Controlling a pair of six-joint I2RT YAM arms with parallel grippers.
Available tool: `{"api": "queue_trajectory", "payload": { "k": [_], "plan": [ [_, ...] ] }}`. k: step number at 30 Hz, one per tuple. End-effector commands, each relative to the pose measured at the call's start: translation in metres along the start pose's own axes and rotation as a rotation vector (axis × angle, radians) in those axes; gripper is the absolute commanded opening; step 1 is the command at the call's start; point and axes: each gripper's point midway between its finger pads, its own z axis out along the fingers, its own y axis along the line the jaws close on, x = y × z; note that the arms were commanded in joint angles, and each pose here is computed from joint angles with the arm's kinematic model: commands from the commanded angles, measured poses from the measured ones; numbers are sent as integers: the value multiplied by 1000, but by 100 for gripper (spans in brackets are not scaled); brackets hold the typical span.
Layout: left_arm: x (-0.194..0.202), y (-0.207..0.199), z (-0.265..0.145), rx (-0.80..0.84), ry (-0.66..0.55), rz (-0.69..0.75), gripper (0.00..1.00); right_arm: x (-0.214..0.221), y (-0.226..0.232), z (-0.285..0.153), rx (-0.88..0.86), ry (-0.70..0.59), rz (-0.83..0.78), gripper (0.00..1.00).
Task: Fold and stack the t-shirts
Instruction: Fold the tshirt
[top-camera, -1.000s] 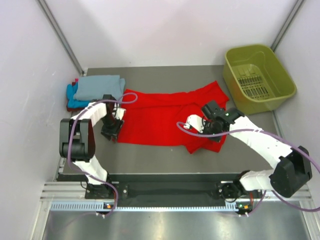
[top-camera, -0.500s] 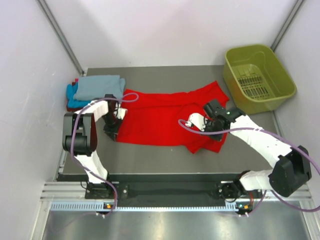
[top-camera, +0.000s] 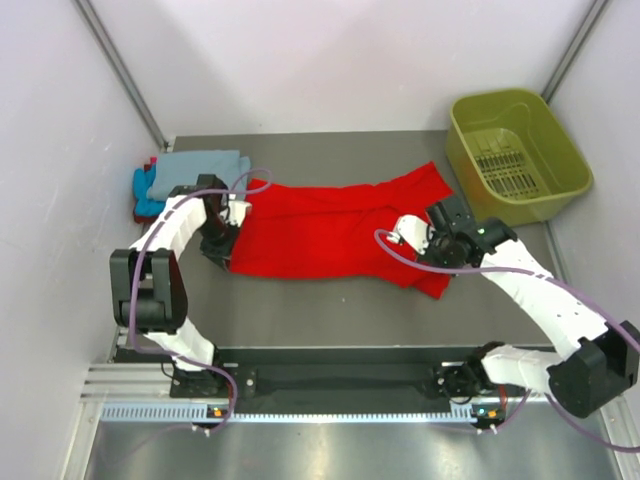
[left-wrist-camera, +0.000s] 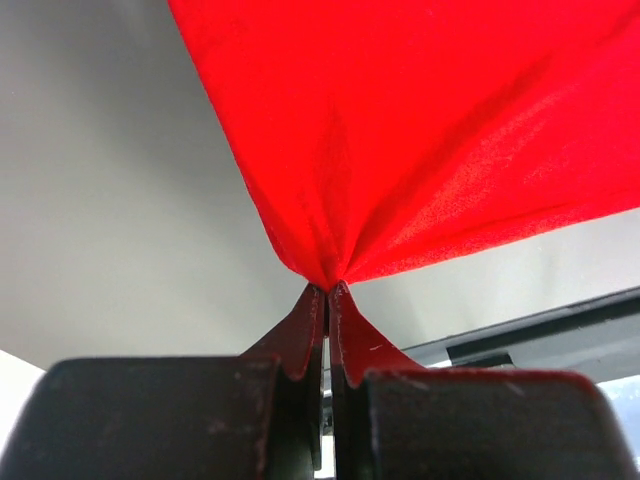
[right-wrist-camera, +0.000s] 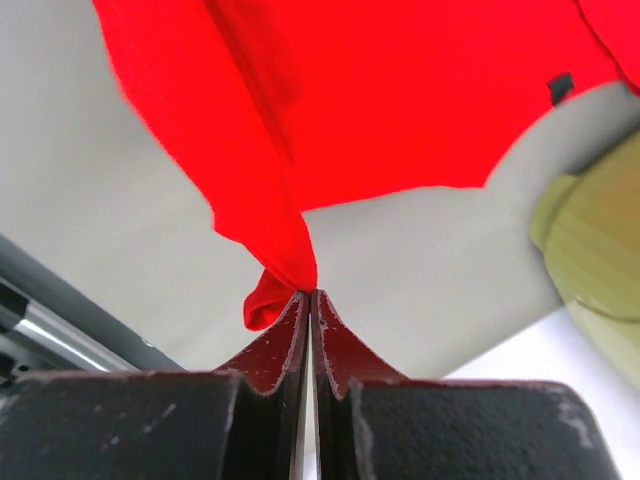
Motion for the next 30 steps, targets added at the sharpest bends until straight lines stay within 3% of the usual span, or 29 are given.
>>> {"api": "queue_trajectory", "payload": {
  "k": [1, 16, 21, 22, 24, 25, 30],
  "plan": [
    [4, -7, -15, 44, 19, 17, 0, 2, -23, -3, 94, 28, 37, 0],
    [-65, 5, 5, 101, 16, -6, 0, -44, -119, 18, 235, 16, 139, 0],
    [-111, 19, 15, 105, 8, 7, 0, -51, -145, 42, 245, 40, 175, 0],
    [-131, 25, 6, 87, -39, 18, 0, -49, -150, 45, 248, 47, 188, 0],
    [-140, 28, 20, 104, -5, 22, 0, -52, -163, 54, 255, 55, 215, 0],
    [-158, 33, 13, 90, -50, 33, 0, -53, -168, 57, 258, 58, 225, 0],
    [-180, 45, 34, 76, -43, 81, 0, -58, -191, 75, 284, 70, 254, 0]
  ]
}}
